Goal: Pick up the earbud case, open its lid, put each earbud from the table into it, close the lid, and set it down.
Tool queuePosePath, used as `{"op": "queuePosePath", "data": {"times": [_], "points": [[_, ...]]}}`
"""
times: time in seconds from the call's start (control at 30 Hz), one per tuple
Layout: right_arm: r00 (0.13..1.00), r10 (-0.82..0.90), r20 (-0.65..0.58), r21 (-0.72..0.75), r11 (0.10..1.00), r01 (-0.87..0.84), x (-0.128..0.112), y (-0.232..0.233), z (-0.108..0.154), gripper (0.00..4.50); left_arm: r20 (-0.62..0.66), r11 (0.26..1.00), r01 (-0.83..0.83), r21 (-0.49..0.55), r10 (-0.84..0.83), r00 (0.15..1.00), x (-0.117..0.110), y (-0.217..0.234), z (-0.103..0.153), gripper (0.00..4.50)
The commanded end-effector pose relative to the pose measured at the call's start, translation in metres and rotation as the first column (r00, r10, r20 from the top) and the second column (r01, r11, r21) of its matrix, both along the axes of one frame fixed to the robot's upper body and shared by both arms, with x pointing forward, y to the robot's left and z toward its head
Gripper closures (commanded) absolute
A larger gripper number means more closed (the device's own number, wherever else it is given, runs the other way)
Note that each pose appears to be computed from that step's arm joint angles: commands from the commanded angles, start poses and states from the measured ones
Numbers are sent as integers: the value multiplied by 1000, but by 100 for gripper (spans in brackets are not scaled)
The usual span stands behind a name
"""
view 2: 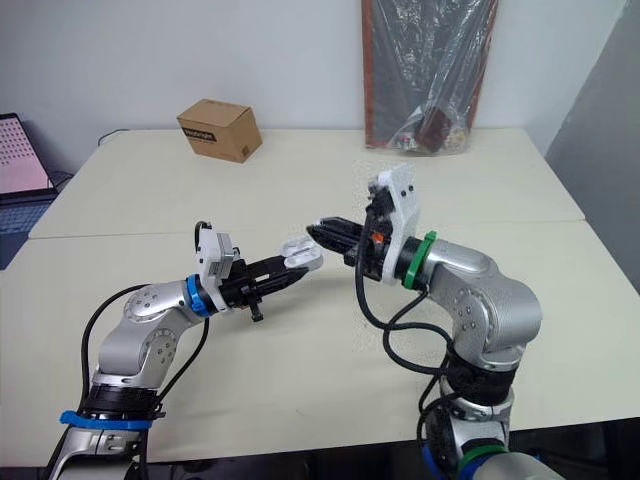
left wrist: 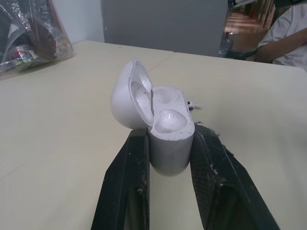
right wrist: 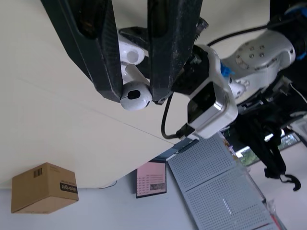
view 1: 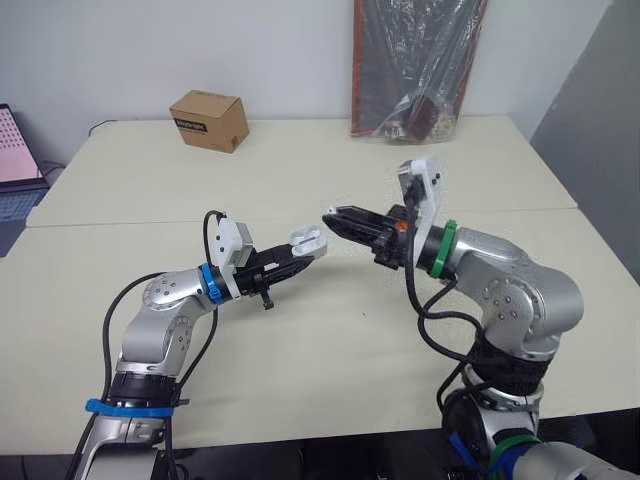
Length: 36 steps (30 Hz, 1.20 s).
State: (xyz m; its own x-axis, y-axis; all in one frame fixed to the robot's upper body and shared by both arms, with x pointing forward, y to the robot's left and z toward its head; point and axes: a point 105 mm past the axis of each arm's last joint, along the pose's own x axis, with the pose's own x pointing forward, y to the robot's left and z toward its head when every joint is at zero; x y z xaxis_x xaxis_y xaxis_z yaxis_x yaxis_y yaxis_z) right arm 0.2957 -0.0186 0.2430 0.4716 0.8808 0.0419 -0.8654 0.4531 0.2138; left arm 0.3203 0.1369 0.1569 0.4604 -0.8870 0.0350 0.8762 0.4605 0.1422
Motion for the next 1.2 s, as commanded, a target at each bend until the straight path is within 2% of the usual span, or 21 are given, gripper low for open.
{"op": "queuePosePath", "data": {"times": [0.03,0.43,0.9,1.2], "points": [[1000,-10,16,16,1000,10,2,8,9,411,66,1000,11,-13,-11,998,0,-3,14,369],[1000,-9,-30,-23,1000,9,4,36,1,411,92,999,0,-46,5,996,8,-9,28,369],[997,-65,-42,-44,997,63,14,37,-5,411,105,998,12,-64,-5,994,7,-13,36,369],[993,-107,-57,-60,993,103,20,36,-9,411,141,992,-18,-127,36,989,8,-17,50,369]]}}
